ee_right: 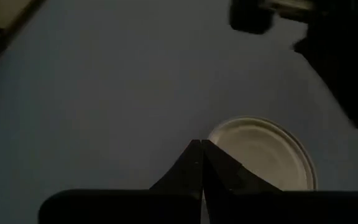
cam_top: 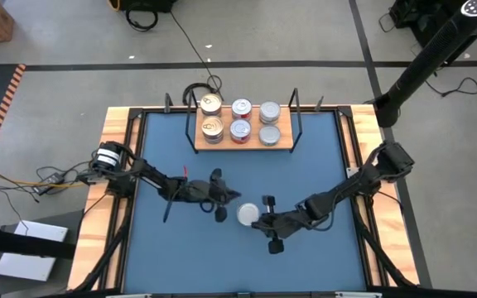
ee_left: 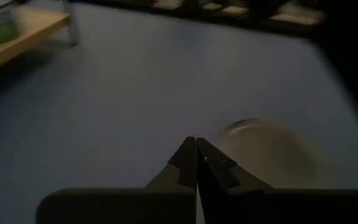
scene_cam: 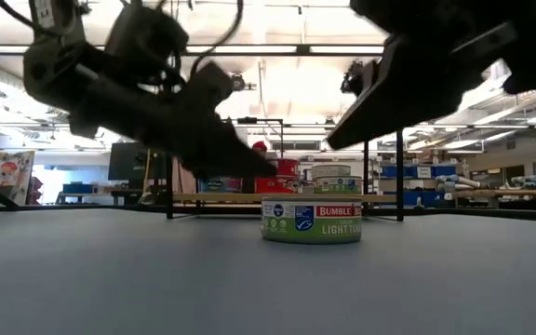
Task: Stack canned seafood by type on shelf
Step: Stack the white tuna can on the bottom white tuna can on the shelf
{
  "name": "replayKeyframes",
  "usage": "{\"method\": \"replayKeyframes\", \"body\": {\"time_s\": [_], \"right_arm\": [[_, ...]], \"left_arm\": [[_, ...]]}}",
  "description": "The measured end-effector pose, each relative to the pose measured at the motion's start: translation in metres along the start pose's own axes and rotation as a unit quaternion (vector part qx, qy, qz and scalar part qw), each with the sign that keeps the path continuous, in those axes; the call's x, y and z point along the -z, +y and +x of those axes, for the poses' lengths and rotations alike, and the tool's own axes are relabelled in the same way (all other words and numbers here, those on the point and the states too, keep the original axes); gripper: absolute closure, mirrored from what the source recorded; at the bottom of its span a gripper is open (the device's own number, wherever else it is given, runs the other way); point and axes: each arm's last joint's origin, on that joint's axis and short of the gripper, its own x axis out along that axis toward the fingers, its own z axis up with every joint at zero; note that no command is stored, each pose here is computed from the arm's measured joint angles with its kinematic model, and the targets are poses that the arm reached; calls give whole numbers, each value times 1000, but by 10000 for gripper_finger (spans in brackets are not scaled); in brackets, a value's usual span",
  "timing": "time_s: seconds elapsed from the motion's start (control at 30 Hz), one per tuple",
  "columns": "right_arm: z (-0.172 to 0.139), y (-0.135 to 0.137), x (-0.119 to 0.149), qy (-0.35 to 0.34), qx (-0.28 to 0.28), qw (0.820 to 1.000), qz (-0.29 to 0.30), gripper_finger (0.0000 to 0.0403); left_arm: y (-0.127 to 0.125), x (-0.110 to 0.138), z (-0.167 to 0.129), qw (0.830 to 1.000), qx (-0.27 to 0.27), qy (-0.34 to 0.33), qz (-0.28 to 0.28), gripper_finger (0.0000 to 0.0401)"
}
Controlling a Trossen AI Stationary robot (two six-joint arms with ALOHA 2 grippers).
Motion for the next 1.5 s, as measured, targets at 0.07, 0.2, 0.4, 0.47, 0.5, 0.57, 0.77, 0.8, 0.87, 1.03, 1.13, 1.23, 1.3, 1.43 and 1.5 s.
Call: {"method": "replayKeyframes", "body": {"time_s": [0.07, 0.2, 0.4, 0.47, 0.5, 0.57, 0.77, 0.8, 0.87, 1.03, 1.13, 1.23, 1.3, 1.43, 1.5], "right_arm": [[4, -4, 2, 7, -4, 1000, 5, 392], [7, -10, 3, 23, -22, 999, 13, 392], [6, -10, 12, 74, -54, 996, 6, 393], [6, -10, 13, 78, -57, 995, 3, 393], [6, -10, 13, 79, -61, 995, 2, 393], [6, -11, 13, 79, -64, 995, -1, 393], [11, -15, 14, 78, -60, 995, 0, 393], [12, -15, 15, 80, -59, 995, -1, 393], [19, -15, 19, 84, -64, 994, -8, 393], [27, -13, 26, 92, -59, 994, -19, 393], [31, -15, 28, 94, -52, 994, -14, 393], [32, -18, 28, 92, -41, 995, -10, 393], [32, -21, 26, 87, -25, 996, -8, 393], [29, -25, 22, 78, -19, 997, 0, 393], [25, -26, 17, 68, -20, 997, 6, 393]], "left_arm": [[9, 6, 1, 1000, -24, 10, 0, 397], [15, 16, 8, 999, -30, 35, 4, 397], [15, 22, 15, 998, -23, 48, 22, 397], [14, 22, 15, 998, -20, 48, 32, 397], [14, 22, 15, 998, -19, 49, 36, 397], [14, 22, 15, 998, -16, 49, 46, 397], [13, 22, 15, 997, -7, 48, 55, 397], [12, 21, 15, 997, -5, 46, 55, 397], [11, 21, 15, 997, -3, 44, 56, 397], [7, 22, 14, 997, 1, 45, 59, 397], [5, 21, 16, 997, 4, 42, 63, 397], [3, 24, 22, 997, 4, 44, 65, 397], [3, 29, 26, 996, 5, 53, 66, 397], [2, 36, 34, 996, 3, 61, 69, 397], [2, 37, 36, 995, 3, 60, 74, 397]]}}
